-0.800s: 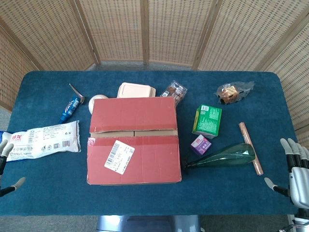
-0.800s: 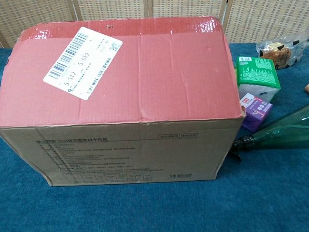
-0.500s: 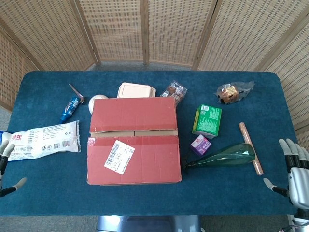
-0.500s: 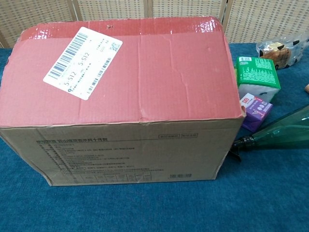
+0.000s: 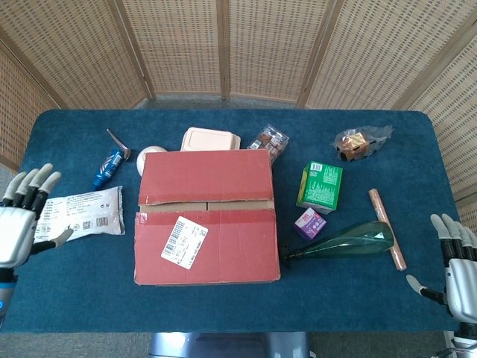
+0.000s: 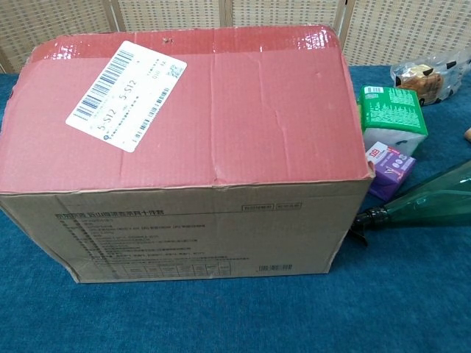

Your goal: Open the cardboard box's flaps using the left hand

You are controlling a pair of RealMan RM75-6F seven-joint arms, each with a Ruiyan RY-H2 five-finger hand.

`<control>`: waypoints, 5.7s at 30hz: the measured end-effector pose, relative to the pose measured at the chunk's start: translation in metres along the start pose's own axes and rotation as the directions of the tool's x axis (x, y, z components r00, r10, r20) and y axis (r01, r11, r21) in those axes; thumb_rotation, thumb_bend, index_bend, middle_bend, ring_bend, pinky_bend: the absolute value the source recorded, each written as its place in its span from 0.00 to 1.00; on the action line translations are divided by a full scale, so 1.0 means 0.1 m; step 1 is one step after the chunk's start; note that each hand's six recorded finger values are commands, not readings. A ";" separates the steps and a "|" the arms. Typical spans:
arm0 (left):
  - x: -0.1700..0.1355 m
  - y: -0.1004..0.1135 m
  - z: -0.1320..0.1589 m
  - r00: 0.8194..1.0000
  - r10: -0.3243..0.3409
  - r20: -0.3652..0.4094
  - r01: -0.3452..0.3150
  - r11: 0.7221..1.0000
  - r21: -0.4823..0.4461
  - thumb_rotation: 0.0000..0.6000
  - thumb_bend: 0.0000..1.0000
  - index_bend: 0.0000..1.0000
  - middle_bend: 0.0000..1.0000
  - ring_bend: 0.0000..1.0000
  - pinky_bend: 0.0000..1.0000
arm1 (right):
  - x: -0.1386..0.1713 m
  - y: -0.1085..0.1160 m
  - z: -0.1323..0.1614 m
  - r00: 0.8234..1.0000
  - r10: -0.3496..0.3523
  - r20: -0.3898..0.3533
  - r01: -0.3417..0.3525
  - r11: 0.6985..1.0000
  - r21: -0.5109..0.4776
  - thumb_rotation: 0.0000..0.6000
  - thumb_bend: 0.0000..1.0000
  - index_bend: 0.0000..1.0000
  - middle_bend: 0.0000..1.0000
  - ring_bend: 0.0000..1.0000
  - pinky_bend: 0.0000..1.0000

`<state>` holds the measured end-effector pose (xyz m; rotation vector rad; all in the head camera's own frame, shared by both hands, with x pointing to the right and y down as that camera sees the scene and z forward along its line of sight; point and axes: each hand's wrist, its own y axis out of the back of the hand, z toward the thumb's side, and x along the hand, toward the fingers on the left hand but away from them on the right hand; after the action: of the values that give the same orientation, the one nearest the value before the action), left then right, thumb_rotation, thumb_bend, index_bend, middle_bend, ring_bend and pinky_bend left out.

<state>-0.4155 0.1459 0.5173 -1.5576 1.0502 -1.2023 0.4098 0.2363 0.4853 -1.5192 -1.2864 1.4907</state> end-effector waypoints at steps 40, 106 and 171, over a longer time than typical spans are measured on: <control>1.09 -0.57 1.00 0.993 0.024 0.119 -0.022 1.000 -0.014 1.00 0.00 0.00 0.00 0.00 0.03 | 0.02 -0.02 0.04 1.000 -0.001 -0.016 0.001 1.000 0.006 1.00 0.00 0.00 0.00 0.00 0.00; 2.26 -0.13 1.18 0.989 -0.143 0.034 0.137 0.981 0.138 1.00 0.00 0.00 0.00 0.00 0.06 | -0.01 -0.10 0.06 0.999 0.040 -0.028 -0.040 0.999 0.006 1.00 0.00 0.00 0.00 0.00 0.00; 0.83 0.11 1.04 0.806 -0.413 0.425 0.568 0.741 -0.357 1.00 0.00 0.01 0.00 0.00 0.19 | 0.02 -0.23 0.14 0.998 0.048 -0.041 -0.046 0.997 0.060 1.00 0.00 0.00 0.00 0.00 0.00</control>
<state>-0.3000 0.0787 0.5115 -2.4518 0.7498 -1.0094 0.3914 0.2429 0.5035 -1.5441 -1.1791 1.5052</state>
